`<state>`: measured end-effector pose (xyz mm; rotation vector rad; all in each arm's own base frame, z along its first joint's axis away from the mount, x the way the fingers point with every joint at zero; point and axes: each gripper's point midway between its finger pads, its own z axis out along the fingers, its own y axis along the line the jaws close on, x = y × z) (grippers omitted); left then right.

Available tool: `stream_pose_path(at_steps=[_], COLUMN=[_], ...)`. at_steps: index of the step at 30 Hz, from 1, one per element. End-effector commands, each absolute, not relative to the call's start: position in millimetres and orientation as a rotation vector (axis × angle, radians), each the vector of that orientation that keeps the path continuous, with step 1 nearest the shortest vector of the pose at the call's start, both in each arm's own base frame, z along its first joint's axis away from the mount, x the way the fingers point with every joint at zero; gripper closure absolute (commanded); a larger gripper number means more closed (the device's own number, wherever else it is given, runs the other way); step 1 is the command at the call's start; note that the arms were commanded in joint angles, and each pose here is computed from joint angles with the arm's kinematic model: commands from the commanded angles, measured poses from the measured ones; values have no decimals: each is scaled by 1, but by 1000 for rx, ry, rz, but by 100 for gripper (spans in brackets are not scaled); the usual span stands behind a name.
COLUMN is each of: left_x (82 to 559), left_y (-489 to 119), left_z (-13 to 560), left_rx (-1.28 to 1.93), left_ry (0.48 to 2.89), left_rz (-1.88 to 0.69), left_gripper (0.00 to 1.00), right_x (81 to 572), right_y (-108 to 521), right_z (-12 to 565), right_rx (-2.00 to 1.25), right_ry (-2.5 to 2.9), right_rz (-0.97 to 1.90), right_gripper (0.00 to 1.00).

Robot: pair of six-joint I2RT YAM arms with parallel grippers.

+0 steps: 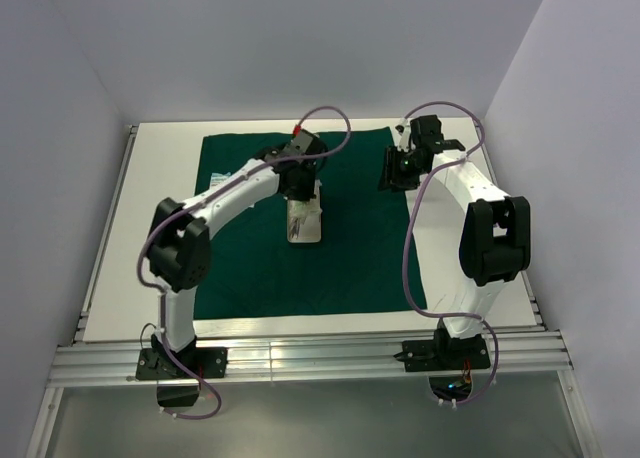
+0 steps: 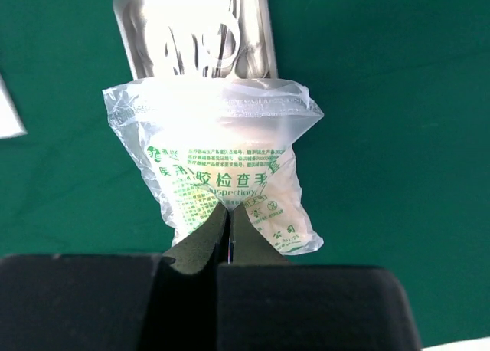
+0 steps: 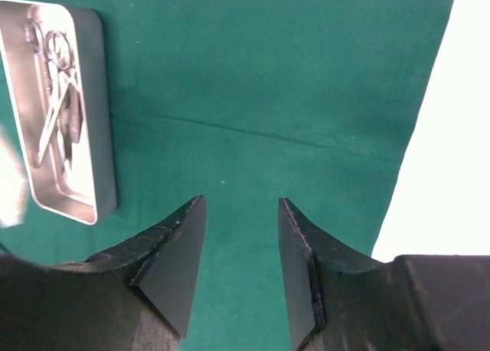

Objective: Open and lay out the surgical kit

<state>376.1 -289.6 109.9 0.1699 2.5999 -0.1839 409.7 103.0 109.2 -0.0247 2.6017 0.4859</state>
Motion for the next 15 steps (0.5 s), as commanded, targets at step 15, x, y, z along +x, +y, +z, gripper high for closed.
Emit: stream_pose_path(at_steps=[15], left_x=[451], left_y=[-177], left_z=[198], left_rx=[-115], left_ry=[2350], left_rz=[-105], left_gripper=[100], right_x=[425], right_y=[226], right_z=[117], right_rx=[-214], right_ry=[2566], right_rz=[614], right_gripper=[56])
